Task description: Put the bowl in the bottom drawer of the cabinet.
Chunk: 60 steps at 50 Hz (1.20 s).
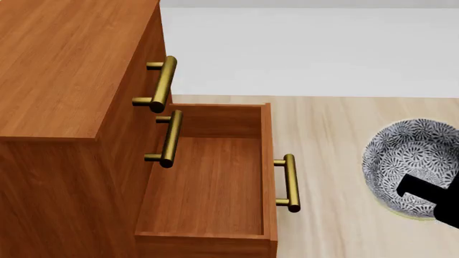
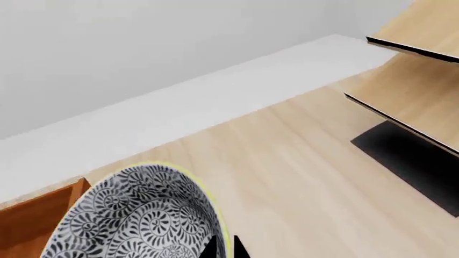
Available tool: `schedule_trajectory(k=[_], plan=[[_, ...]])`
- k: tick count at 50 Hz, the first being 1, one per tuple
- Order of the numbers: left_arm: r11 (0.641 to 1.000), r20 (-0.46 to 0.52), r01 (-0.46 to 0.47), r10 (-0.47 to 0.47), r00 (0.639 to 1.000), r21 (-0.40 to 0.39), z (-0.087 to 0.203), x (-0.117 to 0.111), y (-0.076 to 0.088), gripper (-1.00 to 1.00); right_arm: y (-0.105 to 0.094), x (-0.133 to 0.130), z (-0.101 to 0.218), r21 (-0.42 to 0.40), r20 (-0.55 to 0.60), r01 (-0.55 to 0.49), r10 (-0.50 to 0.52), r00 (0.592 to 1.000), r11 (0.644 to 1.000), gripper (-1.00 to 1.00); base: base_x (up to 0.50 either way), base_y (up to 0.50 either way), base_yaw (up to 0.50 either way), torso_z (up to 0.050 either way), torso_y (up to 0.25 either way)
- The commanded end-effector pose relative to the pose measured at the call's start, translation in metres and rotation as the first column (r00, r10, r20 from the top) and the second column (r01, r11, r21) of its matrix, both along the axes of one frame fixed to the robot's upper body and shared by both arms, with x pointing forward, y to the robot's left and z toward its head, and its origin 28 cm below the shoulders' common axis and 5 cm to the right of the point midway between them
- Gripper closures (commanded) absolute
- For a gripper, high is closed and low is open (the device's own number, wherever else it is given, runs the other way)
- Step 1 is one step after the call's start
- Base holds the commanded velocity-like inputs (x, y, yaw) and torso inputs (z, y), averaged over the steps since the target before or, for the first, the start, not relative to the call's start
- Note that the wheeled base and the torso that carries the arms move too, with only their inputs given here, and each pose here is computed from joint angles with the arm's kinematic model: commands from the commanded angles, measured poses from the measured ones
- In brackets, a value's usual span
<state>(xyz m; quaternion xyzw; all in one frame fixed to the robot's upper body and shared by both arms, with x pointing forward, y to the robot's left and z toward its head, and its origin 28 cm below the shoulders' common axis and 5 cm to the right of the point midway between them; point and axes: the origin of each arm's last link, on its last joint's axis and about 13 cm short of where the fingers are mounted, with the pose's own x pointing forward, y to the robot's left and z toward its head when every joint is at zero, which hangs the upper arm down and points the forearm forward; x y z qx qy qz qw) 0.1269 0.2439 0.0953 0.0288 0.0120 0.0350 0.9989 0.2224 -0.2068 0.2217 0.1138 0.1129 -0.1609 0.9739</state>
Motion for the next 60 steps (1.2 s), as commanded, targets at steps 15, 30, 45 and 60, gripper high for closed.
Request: schedule_trajectory(k=[15,30,45,60], plan=[[1.000,0.011,-0.008,0.008,1.000,-0.005,0.004,-0.001,0.001,-1.00,0.030,0.052,0.043,0.057,0.053,-0.149,0.146,0.988,0.987,1.00,0.00,0.00,0.00,0.000,0.000],[1.000,0.014,-0.012,0.012,1.000,-0.005,0.004,-0.003,0.002,-1.00,0.053,0.091,0.033,0.031,-0.037,-0.219,0.220,0.975,0.975,1.00,0.00,0.00,0.00,0.000,0.000],[1.000,0.015,-0.019,0.019,1.000,-0.010,0.004,-0.004,0.004,-1.00,0.076,0.133,0.023,0.021,-0.099,-0.275,0.275,0.956,0.961,1.00,0.00,0.00,0.00,0.000,0.001],[1.000,0.018,-0.021,0.022,1.000,-0.009,0.005,-0.004,0.004,-1.00,0.093,0.159,0.012,0.027,-0.144,-0.301,0.302,0.942,0.953,1.00,0.00,0.00,0.00,0.000,0.001]])
